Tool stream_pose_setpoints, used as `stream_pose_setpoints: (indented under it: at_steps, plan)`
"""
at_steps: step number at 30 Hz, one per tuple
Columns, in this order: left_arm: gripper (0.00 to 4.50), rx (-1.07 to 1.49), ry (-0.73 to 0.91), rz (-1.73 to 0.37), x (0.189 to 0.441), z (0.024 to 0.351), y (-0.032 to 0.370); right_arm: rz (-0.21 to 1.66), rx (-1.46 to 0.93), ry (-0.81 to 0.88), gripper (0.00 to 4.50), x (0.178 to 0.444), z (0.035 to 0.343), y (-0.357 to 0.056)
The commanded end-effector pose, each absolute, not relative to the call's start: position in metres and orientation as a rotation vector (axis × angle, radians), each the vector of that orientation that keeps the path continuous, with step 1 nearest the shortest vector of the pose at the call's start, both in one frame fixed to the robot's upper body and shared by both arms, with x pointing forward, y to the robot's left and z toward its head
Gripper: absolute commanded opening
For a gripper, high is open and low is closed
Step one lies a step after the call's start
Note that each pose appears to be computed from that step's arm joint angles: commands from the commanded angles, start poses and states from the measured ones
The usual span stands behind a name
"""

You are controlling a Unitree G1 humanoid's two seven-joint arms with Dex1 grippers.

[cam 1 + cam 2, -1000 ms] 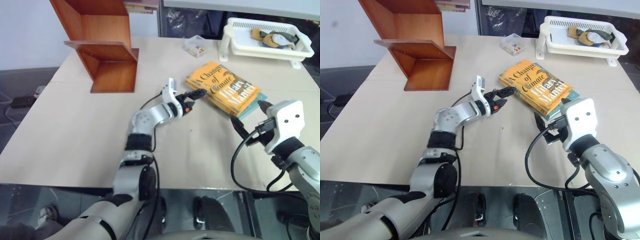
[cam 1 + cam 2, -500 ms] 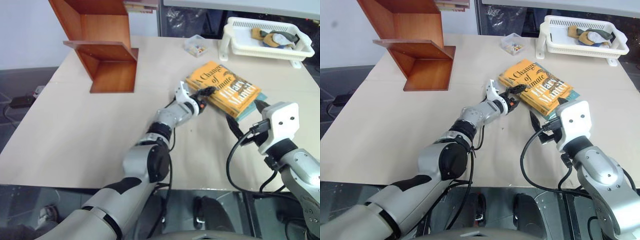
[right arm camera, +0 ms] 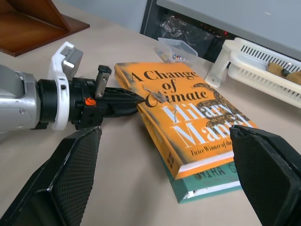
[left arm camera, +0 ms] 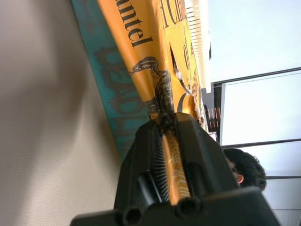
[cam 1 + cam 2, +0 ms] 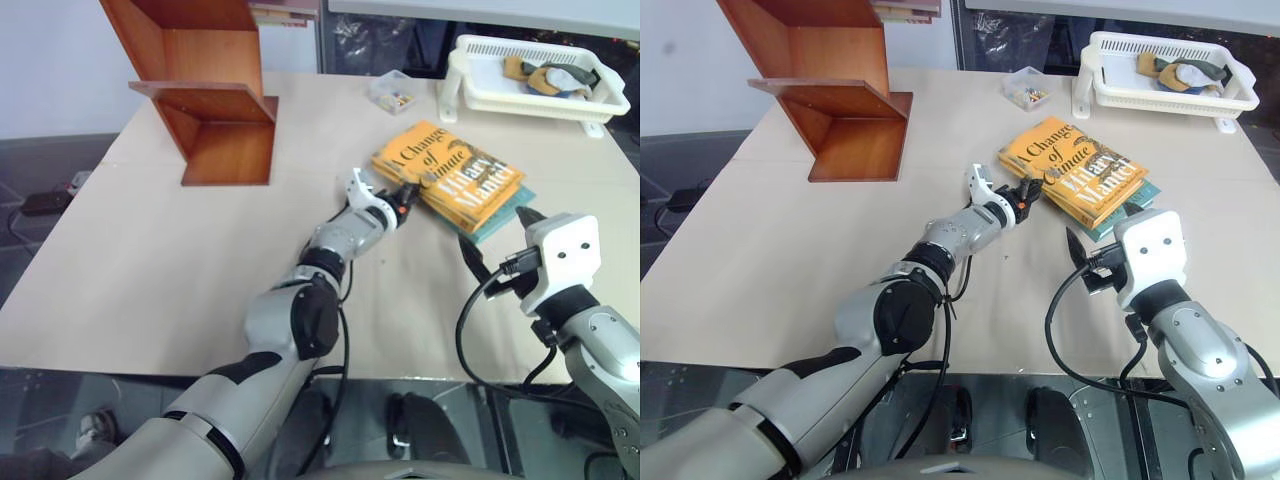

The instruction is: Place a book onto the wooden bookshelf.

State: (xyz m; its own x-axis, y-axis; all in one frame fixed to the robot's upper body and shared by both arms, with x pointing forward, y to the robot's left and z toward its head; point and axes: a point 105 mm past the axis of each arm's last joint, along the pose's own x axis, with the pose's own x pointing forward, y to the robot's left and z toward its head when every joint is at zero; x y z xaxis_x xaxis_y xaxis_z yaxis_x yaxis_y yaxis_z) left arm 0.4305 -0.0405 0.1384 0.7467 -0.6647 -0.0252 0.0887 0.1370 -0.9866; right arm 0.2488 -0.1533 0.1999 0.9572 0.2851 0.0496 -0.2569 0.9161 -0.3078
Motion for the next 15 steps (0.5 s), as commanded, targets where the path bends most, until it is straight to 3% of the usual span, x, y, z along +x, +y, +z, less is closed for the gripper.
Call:
stream_pose_setpoints:
  at_steps: [1, 10, 15]
  plan:
    - [0.0, -1.344, 0.553, -0.657, 0.422, 0.15, -0.064, 0.278, -0.321, -0.163, 4.5, 0.243, 0.214, -0.151]
    - [0.0, -1.278, 0.525, -0.747, 0.424, 0.164, -0.045, 0.288, -0.321, -0.166, 4.5, 0.245, 0.215, -0.147]
    - [0.0, -1.074, 0.405, -0.848, 0.42, 0.191, -0.002, 0.292, -0.312, -0.165, 4.5, 0.245, 0.216, -0.148]
